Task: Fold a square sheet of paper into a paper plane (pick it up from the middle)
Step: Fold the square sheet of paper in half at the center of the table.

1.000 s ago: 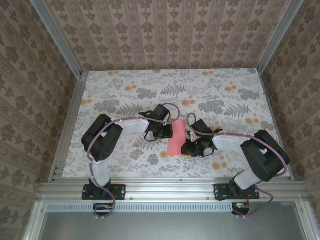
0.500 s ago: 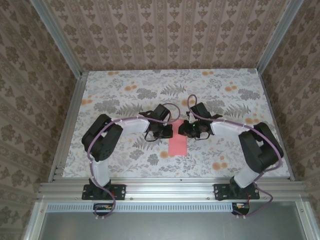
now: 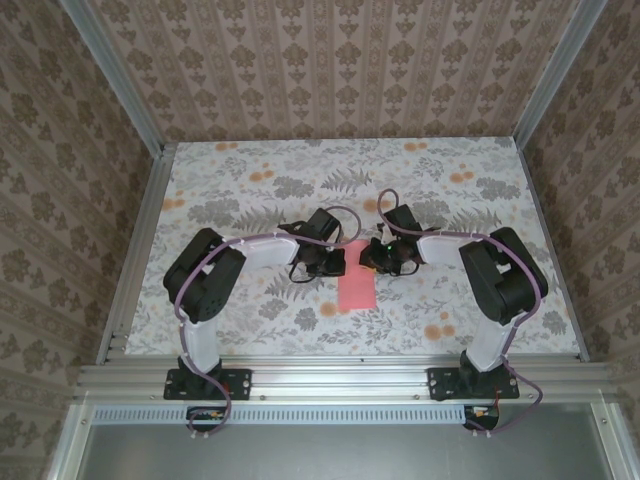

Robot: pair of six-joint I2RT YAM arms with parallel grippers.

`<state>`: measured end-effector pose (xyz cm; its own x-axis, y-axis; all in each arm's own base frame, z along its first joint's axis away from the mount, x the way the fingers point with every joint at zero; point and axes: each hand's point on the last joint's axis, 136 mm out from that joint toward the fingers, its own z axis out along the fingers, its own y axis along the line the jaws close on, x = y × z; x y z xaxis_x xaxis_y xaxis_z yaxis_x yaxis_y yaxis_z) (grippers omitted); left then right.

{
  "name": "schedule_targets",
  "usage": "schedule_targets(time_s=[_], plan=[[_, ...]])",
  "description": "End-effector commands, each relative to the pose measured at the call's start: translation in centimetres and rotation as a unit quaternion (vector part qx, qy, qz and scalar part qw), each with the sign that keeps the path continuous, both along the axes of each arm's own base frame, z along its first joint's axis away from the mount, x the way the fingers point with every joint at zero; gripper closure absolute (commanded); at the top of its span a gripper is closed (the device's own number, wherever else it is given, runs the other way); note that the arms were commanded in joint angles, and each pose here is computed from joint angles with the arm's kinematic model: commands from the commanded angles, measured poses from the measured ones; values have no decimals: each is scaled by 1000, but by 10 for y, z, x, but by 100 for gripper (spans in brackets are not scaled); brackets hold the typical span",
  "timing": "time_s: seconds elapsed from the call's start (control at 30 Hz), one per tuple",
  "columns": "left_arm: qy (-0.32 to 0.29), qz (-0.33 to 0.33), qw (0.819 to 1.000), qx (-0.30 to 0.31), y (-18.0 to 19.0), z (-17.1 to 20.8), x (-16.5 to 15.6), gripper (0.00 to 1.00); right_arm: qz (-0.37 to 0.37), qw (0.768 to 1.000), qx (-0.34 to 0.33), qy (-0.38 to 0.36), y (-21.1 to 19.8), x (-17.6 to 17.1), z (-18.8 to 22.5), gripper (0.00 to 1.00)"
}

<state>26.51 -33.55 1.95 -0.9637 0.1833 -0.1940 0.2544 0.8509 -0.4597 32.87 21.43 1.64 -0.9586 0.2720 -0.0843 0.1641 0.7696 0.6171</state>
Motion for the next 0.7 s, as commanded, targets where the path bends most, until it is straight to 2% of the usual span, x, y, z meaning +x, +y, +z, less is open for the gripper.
schedule_targets(time_s=[0.0,0.1,0.43,0.67], plan=[[21,-5,998,61,22,-24,-10,90,-16,1000,9,-13,-3,6,11,82],[22,-7,998,61,21,-25,-10,90,-15,999,10,-26,-2,14,20,81],[22,-9,998,66,23,-24,-10,90,-16,1000,-16,-7,-3,28,-2,81],[-1,-12,1000,27,7,6,0,89,-43,998,-41,34,-16,2,-24,82]])
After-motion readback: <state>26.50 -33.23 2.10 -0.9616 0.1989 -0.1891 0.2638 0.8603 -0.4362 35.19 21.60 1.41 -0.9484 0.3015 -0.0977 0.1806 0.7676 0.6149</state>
